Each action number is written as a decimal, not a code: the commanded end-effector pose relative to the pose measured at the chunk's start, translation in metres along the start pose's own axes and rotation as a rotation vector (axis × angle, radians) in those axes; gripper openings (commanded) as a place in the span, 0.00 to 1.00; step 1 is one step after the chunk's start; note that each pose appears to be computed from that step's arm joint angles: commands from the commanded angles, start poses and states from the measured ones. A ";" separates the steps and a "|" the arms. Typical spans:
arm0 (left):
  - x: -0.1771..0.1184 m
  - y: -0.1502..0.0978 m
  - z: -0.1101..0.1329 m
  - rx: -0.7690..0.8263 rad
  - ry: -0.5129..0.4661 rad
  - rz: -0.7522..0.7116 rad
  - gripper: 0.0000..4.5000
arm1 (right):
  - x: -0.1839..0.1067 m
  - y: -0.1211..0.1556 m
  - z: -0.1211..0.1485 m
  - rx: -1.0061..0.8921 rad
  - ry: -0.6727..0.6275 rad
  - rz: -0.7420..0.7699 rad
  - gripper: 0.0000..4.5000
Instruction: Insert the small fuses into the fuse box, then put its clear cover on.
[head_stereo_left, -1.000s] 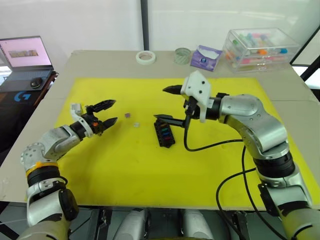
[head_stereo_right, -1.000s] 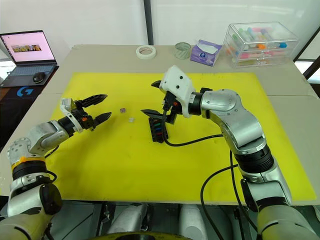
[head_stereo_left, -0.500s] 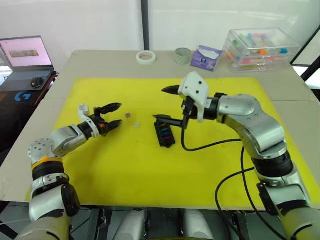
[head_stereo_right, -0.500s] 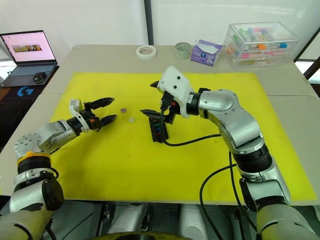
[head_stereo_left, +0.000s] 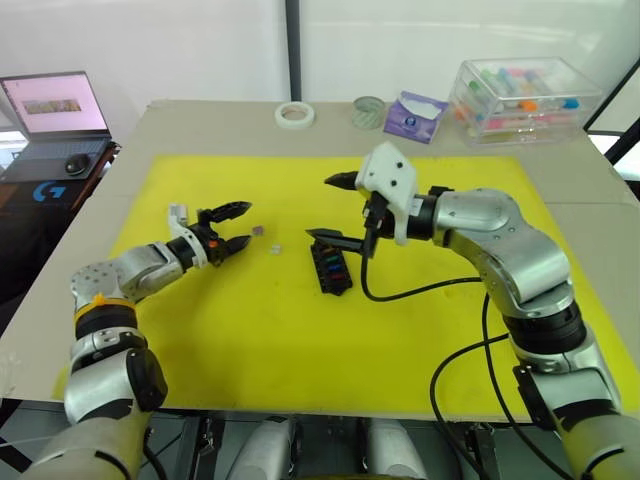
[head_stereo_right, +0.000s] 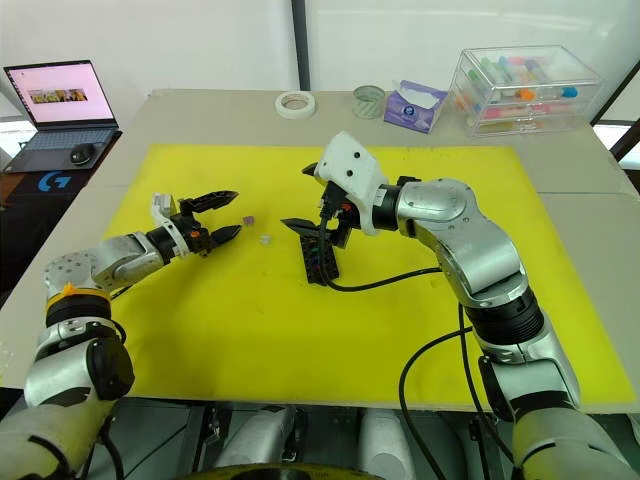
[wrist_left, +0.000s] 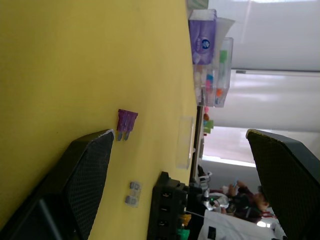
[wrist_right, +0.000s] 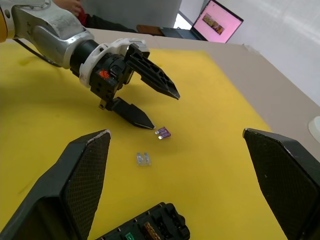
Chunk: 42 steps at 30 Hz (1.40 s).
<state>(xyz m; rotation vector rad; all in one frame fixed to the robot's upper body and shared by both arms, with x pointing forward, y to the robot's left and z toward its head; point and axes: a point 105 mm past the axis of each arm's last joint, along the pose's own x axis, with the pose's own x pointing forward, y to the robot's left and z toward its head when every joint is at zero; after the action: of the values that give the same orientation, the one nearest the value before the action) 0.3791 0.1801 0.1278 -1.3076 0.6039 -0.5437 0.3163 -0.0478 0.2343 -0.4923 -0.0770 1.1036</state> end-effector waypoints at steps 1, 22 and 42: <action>0.006 0.002 -0.007 -0.010 0.035 0.002 1.00 | -0.006 -0.002 0.018 -0.047 -0.050 -0.018 1.00; 0.024 0.016 -0.016 -0.015 0.052 0.029 1.00 | -0.003 -0.001 0.020 -0.034 -0.057 -0.010 1.00; 0.036 0.024 -0.024 0.002 0.059 0.044 0.96 | -0.004 -0.002 0.020 -0.036 -0.050 -0.010 1.00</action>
<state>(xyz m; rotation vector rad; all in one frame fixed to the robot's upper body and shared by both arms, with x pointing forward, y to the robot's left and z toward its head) 0.3935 0.1542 0.1178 -1.2753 0.5997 -0.5797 0.3143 -0.0463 0.2347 -0.4760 -0.0634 1.1135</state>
